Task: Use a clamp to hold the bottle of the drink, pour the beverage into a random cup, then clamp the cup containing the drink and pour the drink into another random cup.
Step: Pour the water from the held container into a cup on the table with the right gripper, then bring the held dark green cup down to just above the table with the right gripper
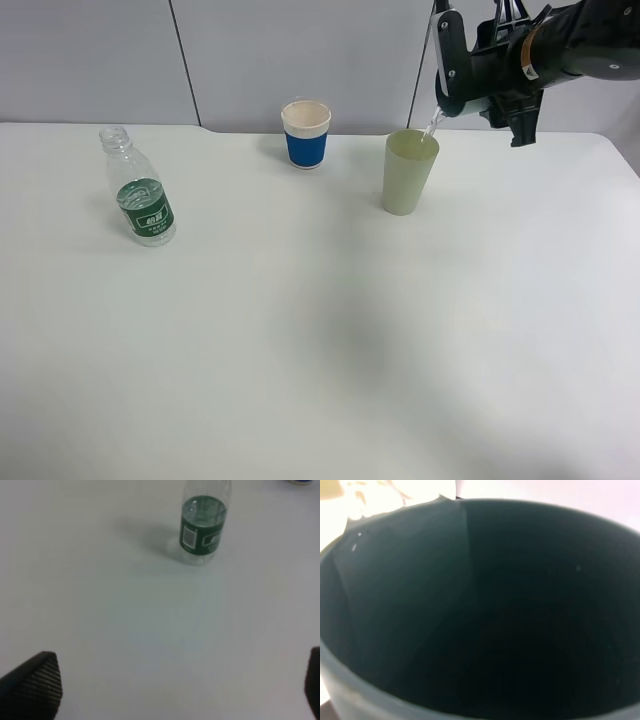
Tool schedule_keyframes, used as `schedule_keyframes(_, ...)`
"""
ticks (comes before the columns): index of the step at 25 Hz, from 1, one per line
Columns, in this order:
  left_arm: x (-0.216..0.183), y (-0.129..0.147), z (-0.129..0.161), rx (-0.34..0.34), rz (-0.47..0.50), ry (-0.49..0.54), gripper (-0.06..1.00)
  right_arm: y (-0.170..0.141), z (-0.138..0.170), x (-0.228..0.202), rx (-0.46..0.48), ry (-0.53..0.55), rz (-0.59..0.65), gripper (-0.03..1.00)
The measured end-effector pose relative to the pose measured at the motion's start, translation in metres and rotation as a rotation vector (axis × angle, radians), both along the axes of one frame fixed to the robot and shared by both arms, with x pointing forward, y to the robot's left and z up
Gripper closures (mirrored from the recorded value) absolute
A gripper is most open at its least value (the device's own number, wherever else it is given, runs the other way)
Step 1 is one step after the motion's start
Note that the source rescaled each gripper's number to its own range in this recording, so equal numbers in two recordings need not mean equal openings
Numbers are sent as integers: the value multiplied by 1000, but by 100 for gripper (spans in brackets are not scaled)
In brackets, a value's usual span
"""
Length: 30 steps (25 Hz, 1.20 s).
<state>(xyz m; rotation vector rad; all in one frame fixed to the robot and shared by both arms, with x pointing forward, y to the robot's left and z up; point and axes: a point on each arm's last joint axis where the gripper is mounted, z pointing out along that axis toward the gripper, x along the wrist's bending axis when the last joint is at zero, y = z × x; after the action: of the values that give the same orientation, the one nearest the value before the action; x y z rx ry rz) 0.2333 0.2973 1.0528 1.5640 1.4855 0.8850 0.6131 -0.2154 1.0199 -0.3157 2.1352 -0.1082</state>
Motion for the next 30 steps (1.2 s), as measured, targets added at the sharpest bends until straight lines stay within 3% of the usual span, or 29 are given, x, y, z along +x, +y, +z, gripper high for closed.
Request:
schedule_keyframes(15,0,0,0,0,0,0,-2,0,4,2,-204,-57,121,96)
schedule_keyframes(19,0,0,0,0,0,0,-2,1,5,3,-193,-73,125,96)
schedule_keyframes(23,0,0,0,0,0,0,-2,2,5,3,-9,-67,29,96)
schedule_keyframes(30,0,0,0,0,0,0,-2,5,5,3,542,-20,-279,96)
